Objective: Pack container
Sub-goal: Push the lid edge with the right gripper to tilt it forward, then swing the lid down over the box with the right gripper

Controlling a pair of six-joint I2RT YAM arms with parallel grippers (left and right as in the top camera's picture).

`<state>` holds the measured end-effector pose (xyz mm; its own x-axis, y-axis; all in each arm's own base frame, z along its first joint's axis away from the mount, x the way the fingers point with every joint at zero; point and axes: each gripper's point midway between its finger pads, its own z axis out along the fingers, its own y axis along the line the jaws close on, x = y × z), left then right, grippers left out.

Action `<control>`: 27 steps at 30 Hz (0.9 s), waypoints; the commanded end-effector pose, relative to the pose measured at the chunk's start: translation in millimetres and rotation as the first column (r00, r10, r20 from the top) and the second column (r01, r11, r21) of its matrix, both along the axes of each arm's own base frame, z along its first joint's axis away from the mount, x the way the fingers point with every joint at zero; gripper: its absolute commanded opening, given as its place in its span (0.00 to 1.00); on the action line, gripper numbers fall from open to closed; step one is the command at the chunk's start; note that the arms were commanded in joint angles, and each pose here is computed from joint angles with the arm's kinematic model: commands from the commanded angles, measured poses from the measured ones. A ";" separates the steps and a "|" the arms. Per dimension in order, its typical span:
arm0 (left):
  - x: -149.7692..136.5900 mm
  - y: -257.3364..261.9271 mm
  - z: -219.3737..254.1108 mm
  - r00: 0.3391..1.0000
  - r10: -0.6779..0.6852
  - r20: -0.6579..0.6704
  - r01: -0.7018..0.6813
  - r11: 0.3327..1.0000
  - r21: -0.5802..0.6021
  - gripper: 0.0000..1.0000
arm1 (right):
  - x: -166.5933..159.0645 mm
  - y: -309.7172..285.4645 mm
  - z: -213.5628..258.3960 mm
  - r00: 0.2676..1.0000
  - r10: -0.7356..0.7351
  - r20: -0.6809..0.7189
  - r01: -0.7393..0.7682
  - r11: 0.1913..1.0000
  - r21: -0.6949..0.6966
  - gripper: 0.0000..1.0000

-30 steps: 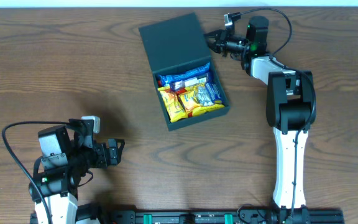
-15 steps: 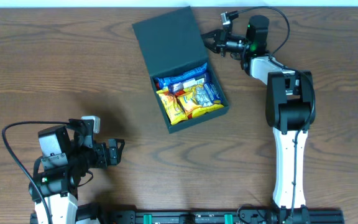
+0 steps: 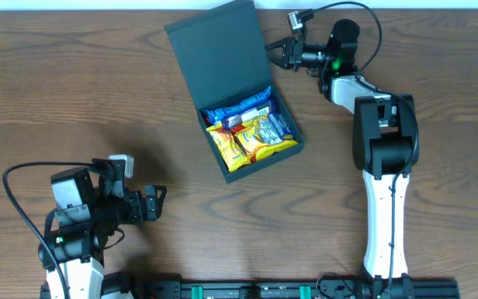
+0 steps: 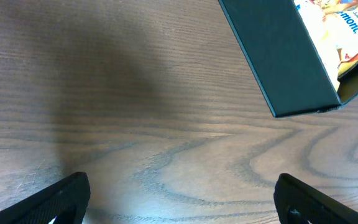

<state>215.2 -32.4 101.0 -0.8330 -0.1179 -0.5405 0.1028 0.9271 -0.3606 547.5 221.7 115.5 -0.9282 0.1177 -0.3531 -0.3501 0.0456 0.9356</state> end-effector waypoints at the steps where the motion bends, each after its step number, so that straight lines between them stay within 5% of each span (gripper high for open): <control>1: -0.7 -0.6 -0.9 1.000 0.000 -0.005 0.000 1.000 0.000 0.95 | -13.3 8.1 3.7 0.997 0.079 0.000 -0.079 0.997 0.005 0.01; 27: -0.7 -0.6 -0.9 1.000 0.000 -0.005 0.000 1.000 0.000 0.95 | -50.6 4.7 43.8 0.962 0.219 0.163 -0.220 0.975 -0.012 0.02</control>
